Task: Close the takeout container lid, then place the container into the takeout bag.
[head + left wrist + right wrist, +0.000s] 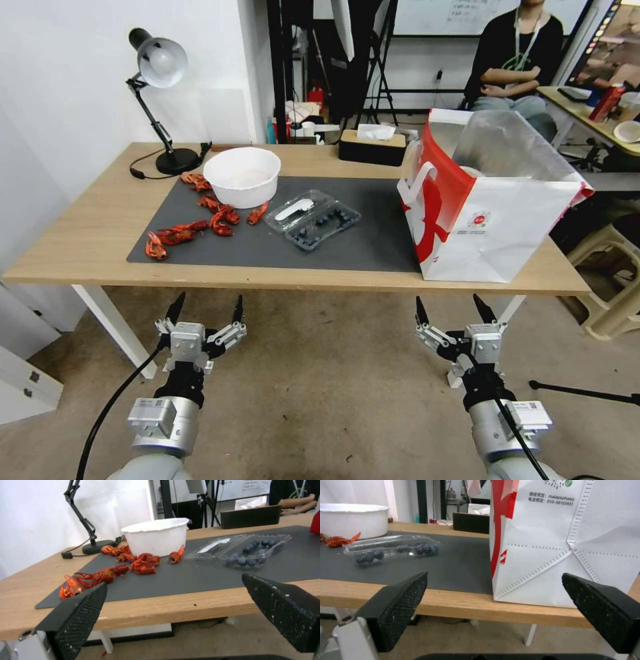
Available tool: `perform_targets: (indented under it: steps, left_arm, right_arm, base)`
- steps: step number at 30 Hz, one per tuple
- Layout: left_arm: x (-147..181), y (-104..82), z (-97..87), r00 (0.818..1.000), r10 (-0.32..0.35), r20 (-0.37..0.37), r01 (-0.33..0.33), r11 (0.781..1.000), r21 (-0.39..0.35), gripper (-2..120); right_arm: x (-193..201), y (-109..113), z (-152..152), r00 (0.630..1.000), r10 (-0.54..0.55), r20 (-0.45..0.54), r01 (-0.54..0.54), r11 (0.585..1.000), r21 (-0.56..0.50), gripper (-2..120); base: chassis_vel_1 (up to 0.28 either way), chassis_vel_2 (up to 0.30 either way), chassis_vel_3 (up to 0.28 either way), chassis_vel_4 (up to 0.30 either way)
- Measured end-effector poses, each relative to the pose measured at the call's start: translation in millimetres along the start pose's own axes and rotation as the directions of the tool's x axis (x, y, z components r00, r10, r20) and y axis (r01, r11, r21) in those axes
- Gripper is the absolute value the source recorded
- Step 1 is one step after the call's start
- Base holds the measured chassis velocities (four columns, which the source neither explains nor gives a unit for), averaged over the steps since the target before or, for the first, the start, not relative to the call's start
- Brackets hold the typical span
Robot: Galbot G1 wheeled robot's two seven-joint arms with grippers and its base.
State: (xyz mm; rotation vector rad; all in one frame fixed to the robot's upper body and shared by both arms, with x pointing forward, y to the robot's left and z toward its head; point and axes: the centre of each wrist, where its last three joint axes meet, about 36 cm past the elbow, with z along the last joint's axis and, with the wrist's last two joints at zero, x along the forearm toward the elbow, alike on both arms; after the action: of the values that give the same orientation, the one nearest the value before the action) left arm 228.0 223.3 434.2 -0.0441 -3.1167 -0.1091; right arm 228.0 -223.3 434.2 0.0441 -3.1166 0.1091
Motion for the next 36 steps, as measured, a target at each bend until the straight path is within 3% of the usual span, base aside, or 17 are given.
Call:
perform_targets:
  steps: [24, 27, 29, 30, 32, 36]
  left_arm:
    - [0, -0.3, -0.1, 1.000, 0.000, -0.001, 0.000, 1.000, 0.004, 100]
    - [-3, -4.7, -4.5, 1.000, -0.005, -0.019, 0.006, 0.999, 0.047, 100]
    - [-10, -17.9, -21.6, 0.998, -0.004, -0.055, 0.013, 0.984, 0.179, 100]
    - [-10, -17.9, -21.6, 0.998, -0.004, -0.055, 0.013, 0.984, 0.179, 100]
    - [-14, -24.0, -28.5, 0.999, -0.008, -0.043, 0.019, 0.966, 0.259, 100]
    - [-14, -24.4, -27.3, 1.000, -0.019, -0.016, 0.023, 0.962, 0.271, 100]
  right_arm:
    - [0, 0, 0, 1.000, 0.000, -0.001, 0.000, 1.000, -0.001, 100]
    - [-3, -2, -3, 1.000, 0.006, -0.014, -0.006, 1.000, -0.005, 100]
    - [-9, -10, -13, 0.999, 0.025, -0.046, -0.025, 1.000, -0.016, 100]
    - [-9, -10, -13, 0.999, 0.025, -0.046, -0.025, 1.000, -0.016, 100]
    - [-16, -18, -24, 0.996, 0.042, -0.081, -0.045, 0.999, -0.028, 100]
    - [-24, -28, -39, 0.990, 0.059, -0.130, -0.066, 0.997, -0.047, 100]
  base:
    - [0.000, 0.000, 0.000, 0.000]
    - [0.000, 0.000, 0.000, 0.000]
    - [0.000, 0.000, 0.000, 0.000]
    - [0.000, 0.000, 0.000, 0.000]
    - [0.000, 0.000, 0.000, 0.000]
    - [0.000, 0.000, 0.000, 0.000]
